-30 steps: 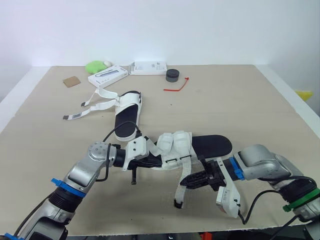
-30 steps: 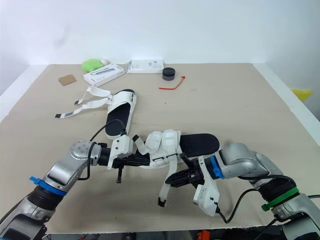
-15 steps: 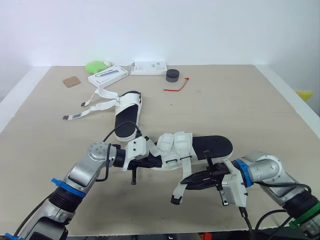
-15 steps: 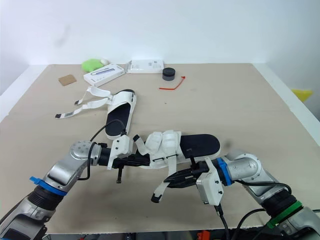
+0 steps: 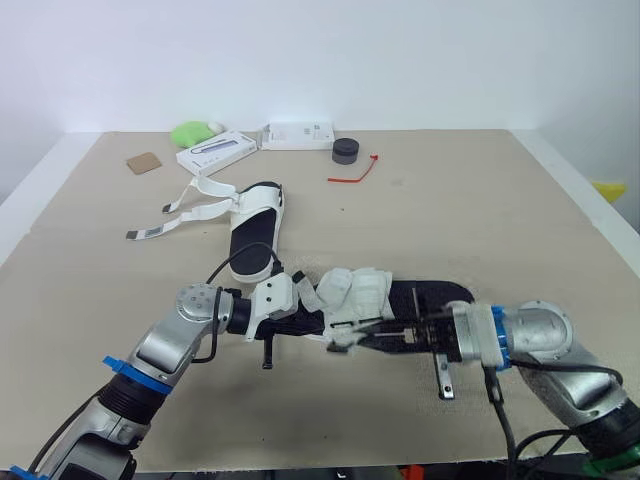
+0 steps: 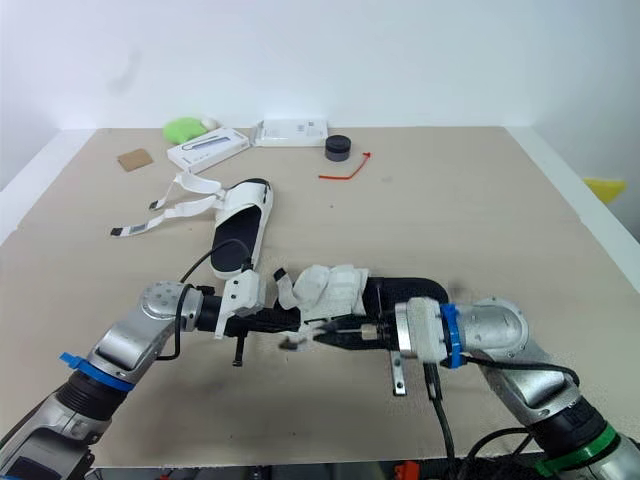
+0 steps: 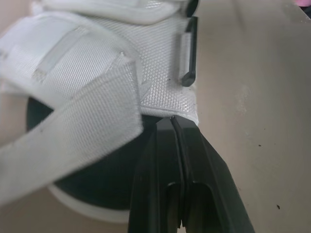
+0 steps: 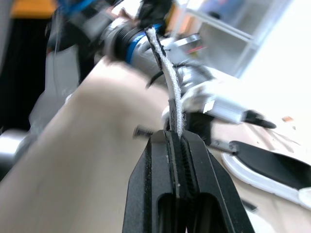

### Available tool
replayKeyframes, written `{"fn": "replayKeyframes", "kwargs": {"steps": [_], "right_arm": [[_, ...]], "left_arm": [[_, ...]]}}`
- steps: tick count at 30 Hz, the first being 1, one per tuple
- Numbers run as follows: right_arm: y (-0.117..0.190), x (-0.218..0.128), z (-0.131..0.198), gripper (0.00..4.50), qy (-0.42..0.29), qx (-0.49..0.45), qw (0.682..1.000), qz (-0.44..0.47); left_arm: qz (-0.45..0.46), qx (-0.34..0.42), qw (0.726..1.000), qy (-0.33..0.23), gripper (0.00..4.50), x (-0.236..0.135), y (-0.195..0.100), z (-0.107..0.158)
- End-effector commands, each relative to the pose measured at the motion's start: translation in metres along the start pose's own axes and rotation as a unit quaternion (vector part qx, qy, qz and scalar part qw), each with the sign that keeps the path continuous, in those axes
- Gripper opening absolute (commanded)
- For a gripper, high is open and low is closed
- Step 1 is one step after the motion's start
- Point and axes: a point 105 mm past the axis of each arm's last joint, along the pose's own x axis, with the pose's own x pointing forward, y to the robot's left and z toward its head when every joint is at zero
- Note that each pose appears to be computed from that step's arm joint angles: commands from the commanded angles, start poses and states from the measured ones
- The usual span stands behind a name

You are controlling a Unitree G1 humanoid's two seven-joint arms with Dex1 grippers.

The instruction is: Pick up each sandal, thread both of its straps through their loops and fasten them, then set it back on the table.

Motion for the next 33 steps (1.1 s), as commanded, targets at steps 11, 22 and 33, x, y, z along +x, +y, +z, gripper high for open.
{"fn": "replayKeyframes", "kwargs": {"steps": [11,22,33], "right_arm": [[-0.066,-0.003,0.003,0.06,0.022,0.202,0.968,-0.145],[-0.080,-0.022,-0.008,0.06,0.040,0.245,0.946,-0.209],[-0.082,-0.039,-0.044,0.06,0.080,0.319,0.903,-0.276]], "left_arm": [[-0.005,-0.020,1.000,0.024,0.00,0.003,-0.005,-0.015],[-0.006,-0.018,0.999,0.025,0.00,0.003,-0.005,-0.015],[-0.007,-0.015,0.999,0.027,0.00,0.003,-0.004,-0.015]]}}
